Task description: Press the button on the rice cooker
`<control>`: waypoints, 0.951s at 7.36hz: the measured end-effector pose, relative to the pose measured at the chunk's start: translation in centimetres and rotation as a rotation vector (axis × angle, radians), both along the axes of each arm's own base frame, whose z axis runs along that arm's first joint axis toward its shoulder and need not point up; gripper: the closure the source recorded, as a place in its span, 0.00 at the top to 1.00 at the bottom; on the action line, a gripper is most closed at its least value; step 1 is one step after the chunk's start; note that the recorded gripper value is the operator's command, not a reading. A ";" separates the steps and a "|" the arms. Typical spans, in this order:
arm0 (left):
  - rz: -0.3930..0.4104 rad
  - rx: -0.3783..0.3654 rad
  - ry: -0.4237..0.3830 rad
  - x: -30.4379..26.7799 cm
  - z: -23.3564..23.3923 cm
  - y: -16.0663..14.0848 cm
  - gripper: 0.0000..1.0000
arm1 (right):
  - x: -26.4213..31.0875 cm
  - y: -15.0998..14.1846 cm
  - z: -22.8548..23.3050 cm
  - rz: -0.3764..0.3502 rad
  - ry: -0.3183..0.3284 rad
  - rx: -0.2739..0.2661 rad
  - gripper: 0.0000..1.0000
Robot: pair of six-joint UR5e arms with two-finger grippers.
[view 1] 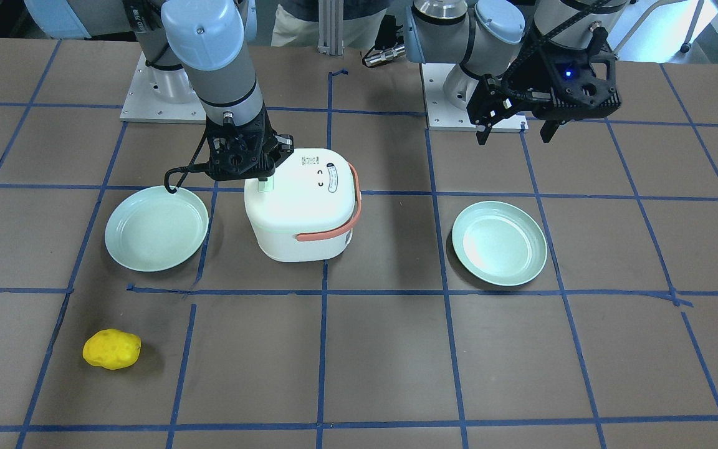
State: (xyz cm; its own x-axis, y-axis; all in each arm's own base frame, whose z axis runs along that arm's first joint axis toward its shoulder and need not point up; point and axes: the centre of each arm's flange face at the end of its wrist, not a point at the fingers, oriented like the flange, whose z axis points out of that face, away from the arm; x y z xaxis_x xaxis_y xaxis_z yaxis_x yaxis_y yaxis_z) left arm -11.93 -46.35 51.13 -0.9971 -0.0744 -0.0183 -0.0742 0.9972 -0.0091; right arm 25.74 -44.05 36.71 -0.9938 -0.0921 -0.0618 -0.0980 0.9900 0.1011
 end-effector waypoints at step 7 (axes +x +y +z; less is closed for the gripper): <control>0.001 0.000 0.000 0.0 0.0 0.0 1.00 | 0.0 0.3 -1.0 0.002 0.005 0.018 0.00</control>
State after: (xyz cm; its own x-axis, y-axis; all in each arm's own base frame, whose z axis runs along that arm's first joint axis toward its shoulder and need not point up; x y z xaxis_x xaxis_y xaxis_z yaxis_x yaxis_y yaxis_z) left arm -11.93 -46.35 51.14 -0.9970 -0.0754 -0.0183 -0.0752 0.9971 -0.0092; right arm 25.74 -43.77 35.73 -0.9939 -0.0933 -0.0589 -0.0998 0.9878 0.1197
